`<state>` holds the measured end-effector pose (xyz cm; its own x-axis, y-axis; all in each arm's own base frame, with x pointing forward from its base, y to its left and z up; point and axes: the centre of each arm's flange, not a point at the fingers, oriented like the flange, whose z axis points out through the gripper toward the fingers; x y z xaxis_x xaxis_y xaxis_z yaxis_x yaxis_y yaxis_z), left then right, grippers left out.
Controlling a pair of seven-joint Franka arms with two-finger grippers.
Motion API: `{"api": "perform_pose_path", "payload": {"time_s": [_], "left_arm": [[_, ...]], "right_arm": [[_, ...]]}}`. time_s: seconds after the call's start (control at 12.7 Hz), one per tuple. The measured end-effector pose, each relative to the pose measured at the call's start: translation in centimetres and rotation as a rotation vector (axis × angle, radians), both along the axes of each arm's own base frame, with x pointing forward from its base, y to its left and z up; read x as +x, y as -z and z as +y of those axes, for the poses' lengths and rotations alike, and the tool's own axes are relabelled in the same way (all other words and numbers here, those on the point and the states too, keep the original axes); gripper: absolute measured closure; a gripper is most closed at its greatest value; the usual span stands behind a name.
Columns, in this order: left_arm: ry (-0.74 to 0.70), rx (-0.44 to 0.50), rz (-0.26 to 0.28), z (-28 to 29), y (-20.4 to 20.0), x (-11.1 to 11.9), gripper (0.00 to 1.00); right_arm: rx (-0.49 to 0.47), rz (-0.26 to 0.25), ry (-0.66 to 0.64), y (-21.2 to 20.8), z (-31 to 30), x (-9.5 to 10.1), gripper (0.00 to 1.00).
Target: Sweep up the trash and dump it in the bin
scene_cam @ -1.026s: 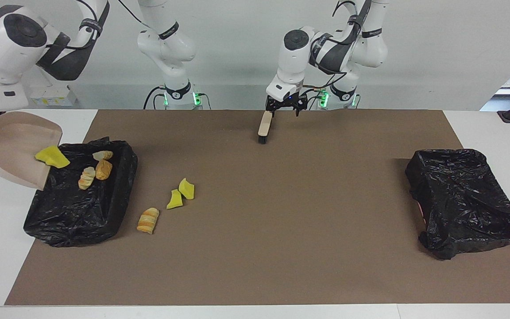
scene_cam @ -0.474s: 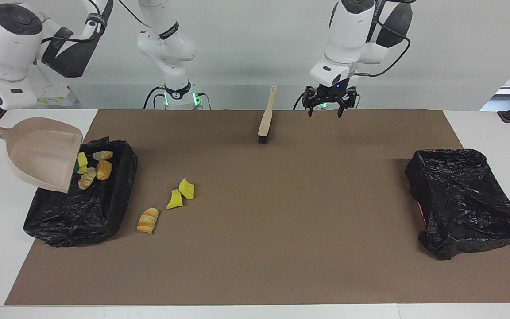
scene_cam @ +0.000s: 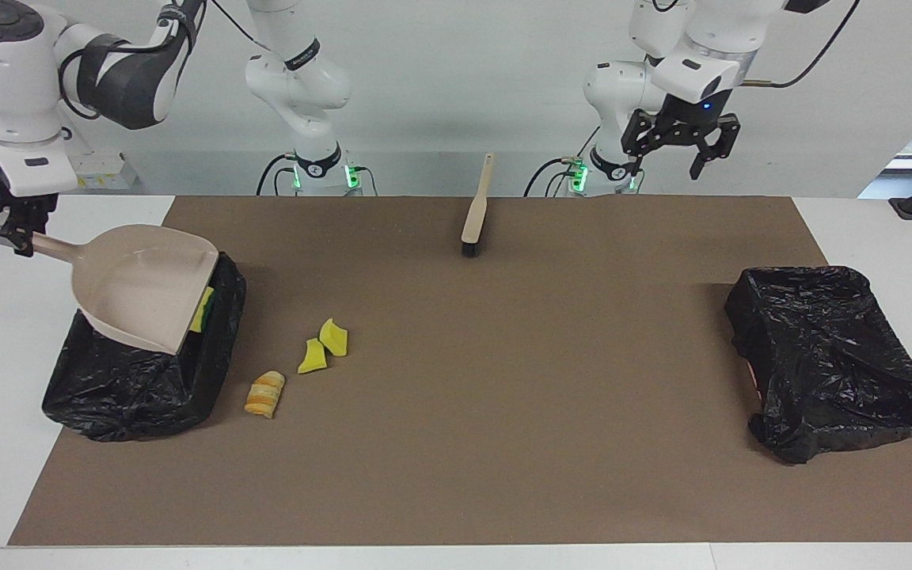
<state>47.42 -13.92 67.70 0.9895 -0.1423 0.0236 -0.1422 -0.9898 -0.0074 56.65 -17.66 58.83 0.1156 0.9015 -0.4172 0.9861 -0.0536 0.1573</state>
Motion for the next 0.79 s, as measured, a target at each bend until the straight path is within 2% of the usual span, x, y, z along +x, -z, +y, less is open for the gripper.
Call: {"api": "perform_pose_path", "payload": {"time_s": [0.24,0.47,0.63,0.79], "left_arm": [[-0.016,-0.002,0.047,2.1,-1.3,2.0,0.0],[-0.004,-0.014,0.053,3.9,-1.0,4.9,0.0],[-0.004,-0.017,0.041,5.0,-1.5,5.1,0.0],[-0.006,-0.017,0.036,5.4,-1.8,5.0,0.0]], "right_arm": [[0.133,-0.039,0.203,0.9,4.9,0.3,0.68],[0.215,-0.085,0.493,1.6,11.9,0.3,0.68],[0.317,-0.09,0.713,2.7,16.7,0.0,0.68],[0.366,-0.109,0.918,4.0,20.9,-0.2,0.68]]}}
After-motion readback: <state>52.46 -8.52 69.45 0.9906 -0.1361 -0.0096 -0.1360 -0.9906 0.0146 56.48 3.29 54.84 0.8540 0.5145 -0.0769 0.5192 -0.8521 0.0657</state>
